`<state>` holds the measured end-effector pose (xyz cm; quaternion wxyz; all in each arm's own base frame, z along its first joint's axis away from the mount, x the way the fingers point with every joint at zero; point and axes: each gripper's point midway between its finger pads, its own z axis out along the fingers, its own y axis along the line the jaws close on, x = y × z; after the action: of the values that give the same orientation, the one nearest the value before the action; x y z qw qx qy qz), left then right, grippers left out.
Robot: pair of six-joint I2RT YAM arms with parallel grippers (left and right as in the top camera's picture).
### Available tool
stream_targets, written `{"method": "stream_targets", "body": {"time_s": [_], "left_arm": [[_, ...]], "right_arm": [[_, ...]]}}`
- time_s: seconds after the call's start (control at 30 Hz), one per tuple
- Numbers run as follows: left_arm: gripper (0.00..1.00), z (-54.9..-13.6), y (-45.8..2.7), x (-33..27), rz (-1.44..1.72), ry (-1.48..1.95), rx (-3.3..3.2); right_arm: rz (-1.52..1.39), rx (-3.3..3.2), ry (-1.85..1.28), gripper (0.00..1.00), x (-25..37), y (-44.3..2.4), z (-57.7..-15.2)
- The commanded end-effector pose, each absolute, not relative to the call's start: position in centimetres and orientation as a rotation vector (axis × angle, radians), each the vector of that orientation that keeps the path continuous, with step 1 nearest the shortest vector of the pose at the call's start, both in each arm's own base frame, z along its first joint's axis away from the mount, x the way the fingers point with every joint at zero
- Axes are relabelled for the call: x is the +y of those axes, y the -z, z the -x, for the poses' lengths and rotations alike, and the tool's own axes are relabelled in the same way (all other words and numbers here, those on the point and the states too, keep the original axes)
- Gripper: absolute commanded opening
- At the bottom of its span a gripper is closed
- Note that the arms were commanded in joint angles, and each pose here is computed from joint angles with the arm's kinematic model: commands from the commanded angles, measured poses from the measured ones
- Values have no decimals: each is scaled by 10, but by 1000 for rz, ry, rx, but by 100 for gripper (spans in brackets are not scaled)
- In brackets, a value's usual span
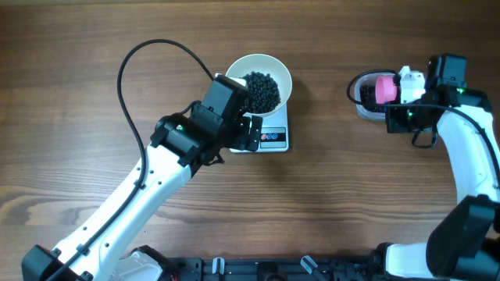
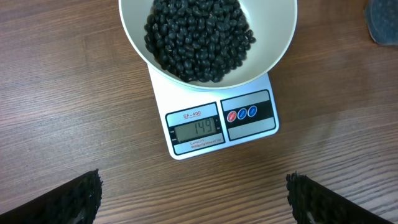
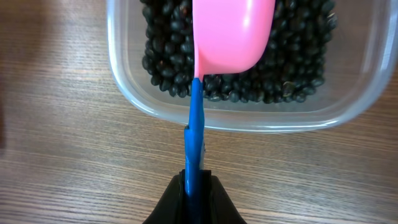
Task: Scoop item into bowl and weigh 150g on scale
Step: 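Dip the scoop into the black beans and fill it, right gripper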
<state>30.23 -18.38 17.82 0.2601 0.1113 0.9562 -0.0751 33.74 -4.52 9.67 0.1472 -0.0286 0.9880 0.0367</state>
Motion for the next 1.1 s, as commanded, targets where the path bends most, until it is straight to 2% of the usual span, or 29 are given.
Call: {"method": "stream_targets", "body": {"time_s": [0.0,0.13,0.37,0.57,0.7,1.07], "left_arm": [[100,-299,-181,-185,-297,223,2586],[100,-299,-181,-185,-297,223,2586],[100,-299,-181,-185,-297,223,2586],[100,-299,-181,-185,-297,223,2586],[100,-299,-181,-185,-297,222,2586],[100,-299,-181,-185,-297,222,2586]], "right_arm": [[116,2874,-225,4,-32,-81,-336],[134,2852,-356,4,-16,-83,-337],[131,2852,-331,4,-19,-87,-335],[143,2785,-302,4,-19,-110,-335],[185,2745,-416,4,-4,-117,-335],[169,2744,-420,4,-8,-117,-334]]}}
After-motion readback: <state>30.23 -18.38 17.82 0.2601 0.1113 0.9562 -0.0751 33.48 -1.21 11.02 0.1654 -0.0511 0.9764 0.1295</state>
